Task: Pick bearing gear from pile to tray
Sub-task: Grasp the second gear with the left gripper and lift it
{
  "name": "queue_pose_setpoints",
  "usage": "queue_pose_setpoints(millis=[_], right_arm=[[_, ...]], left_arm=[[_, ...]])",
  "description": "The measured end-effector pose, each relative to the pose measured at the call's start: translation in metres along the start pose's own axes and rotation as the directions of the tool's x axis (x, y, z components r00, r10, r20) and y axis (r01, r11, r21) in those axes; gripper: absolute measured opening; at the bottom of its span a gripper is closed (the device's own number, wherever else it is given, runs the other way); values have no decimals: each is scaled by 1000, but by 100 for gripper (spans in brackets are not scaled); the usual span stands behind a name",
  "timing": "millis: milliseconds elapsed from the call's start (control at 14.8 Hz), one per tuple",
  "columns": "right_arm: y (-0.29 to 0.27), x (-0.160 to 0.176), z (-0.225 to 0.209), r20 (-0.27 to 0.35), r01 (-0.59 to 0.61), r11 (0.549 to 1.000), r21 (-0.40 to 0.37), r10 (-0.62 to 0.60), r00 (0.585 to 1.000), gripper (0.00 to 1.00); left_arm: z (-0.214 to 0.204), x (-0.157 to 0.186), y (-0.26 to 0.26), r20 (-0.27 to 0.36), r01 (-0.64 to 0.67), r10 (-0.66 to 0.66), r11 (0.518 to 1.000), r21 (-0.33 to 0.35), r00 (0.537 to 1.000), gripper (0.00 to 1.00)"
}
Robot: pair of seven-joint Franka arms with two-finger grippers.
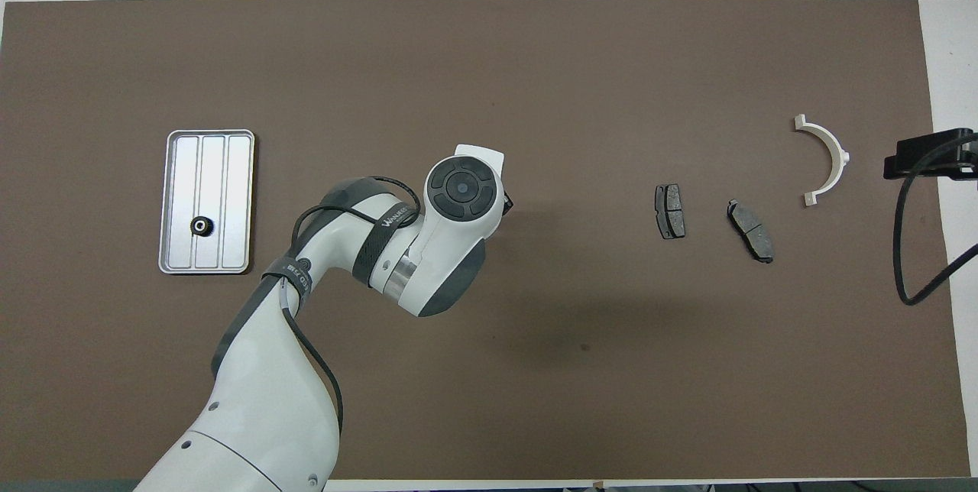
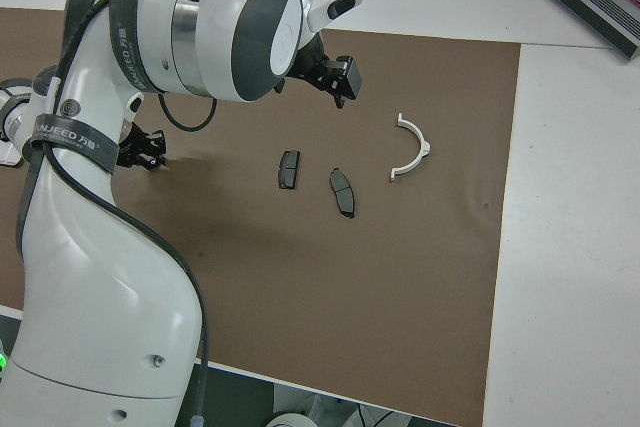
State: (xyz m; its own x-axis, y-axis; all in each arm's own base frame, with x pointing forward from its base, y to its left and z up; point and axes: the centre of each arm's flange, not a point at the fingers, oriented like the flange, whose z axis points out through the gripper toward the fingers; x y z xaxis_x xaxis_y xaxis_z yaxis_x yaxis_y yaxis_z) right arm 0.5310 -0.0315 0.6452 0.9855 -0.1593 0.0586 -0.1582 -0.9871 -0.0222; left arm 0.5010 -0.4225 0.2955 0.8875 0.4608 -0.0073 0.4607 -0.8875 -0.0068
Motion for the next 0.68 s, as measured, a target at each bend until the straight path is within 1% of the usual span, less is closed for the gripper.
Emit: queue_pose_setpoints(millis=[136, 271, 407, 542, 678], right_arm=[[0, 0, 0, 1, 0, 1000, 0, 0, 1000, 100], [0, 0, 0, 1, 0, 1000, 0, 0, 1000, 100], [0, 0, 0, 1, 0, 1000, 0, 0, 1000, 100], [0, 0, 0, 1, 0, 1000, 0, 0, 1000, 100], [1, 0, 0, 1, -1, 1000, 0, 1, 1000, 100]], left_arm=[[0, 0, 0, 0, 0, 0, 1000, 0, 1000, 24], [-1, 2, -3, 6, 5, -5, 1000, 19, 1000, 24], [-6, 11, -8, 15, 20, -21, 998, 56, 1000, 24], [-18, 33, -18, 3, 56, -56, 996, 70, 998, 24], [-36, 58, -31, -13, 88, -87, 994, 64, 996, 24]])
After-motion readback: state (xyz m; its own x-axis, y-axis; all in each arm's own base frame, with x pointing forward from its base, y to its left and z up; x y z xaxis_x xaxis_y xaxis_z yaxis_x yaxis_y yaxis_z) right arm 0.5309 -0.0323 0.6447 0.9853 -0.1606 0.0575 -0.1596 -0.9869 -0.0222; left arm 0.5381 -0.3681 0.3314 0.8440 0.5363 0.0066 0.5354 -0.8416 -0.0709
